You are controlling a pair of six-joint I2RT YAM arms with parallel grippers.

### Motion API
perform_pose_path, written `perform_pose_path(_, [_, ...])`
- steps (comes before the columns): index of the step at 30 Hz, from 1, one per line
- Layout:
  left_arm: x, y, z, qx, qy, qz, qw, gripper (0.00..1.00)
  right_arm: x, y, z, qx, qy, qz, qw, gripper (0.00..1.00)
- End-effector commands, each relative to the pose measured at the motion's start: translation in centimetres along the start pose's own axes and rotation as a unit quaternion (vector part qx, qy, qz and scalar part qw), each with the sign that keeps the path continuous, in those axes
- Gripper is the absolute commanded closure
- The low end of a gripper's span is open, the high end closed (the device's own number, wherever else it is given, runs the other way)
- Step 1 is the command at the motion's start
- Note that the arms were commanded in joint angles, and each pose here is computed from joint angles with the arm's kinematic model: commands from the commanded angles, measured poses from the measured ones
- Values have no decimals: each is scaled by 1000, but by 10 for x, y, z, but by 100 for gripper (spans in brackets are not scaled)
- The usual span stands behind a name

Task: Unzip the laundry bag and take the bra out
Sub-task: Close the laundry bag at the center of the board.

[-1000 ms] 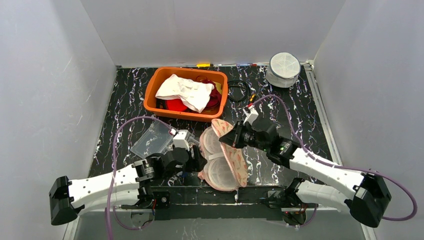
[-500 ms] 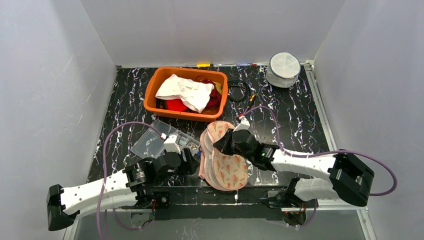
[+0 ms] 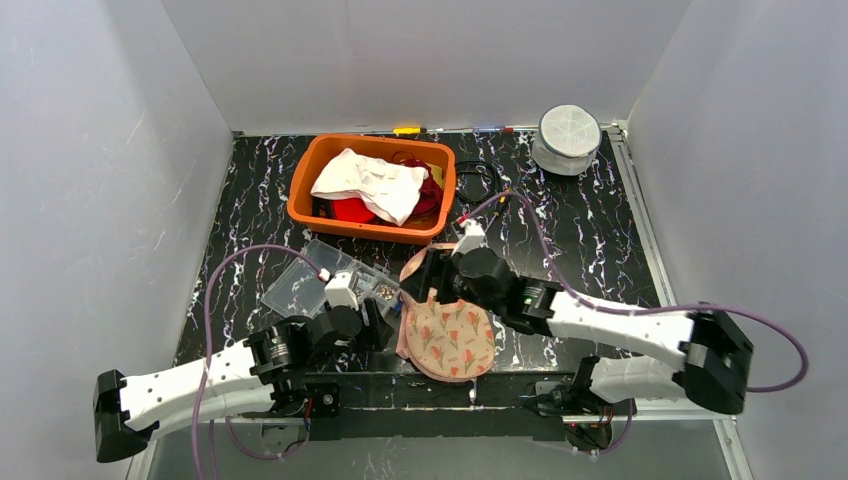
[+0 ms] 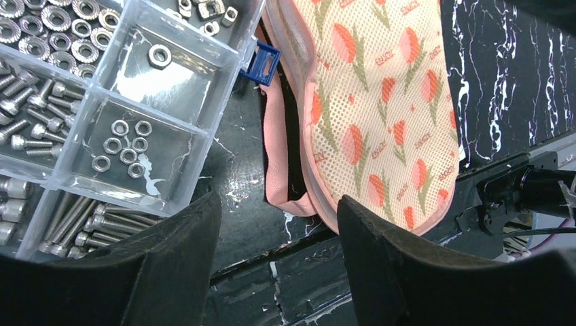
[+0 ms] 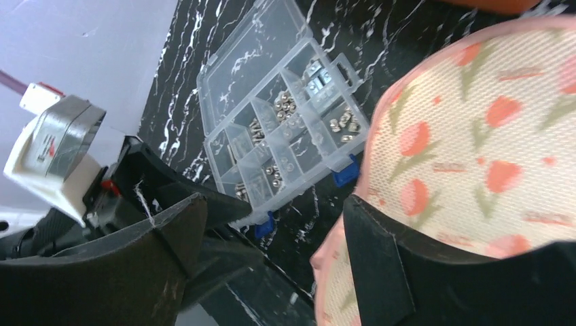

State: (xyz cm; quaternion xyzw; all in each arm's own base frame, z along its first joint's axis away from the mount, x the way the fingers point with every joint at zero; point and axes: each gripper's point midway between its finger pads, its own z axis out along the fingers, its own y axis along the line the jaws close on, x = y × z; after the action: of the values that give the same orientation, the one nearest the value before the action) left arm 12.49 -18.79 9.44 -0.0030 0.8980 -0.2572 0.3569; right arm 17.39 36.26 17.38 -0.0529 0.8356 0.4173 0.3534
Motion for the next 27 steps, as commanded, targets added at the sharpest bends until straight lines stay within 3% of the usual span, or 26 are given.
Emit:
perform_pose_path(1, [-20, -4, -10, -9, -24, 19, 999, 39, -27, -19, -43, 44, -35, -90, 994, 18])
perform_pose_path(8, [-44, -38, -12, 26, -40, 79, 996, 39, -14, -80, -89, 104, -48, -128, 985, 12])
perform_pose_path(17, [-38, -115, 15, 122, 10, 139, 983, 45, 14, -127, -88, 121, -78, -63, 988, 13])
perform_pose_path(22, [-21, -110, 46, 98, 47, 127, 986, 55, 20, -134, -85, 125, -80, -49, 988, 13])
perform_pose_path(27, [-11, -73, 70, 36, 73, 81, 993, 64, 21, -141, -84, 146, -78, -42, 985, 12])
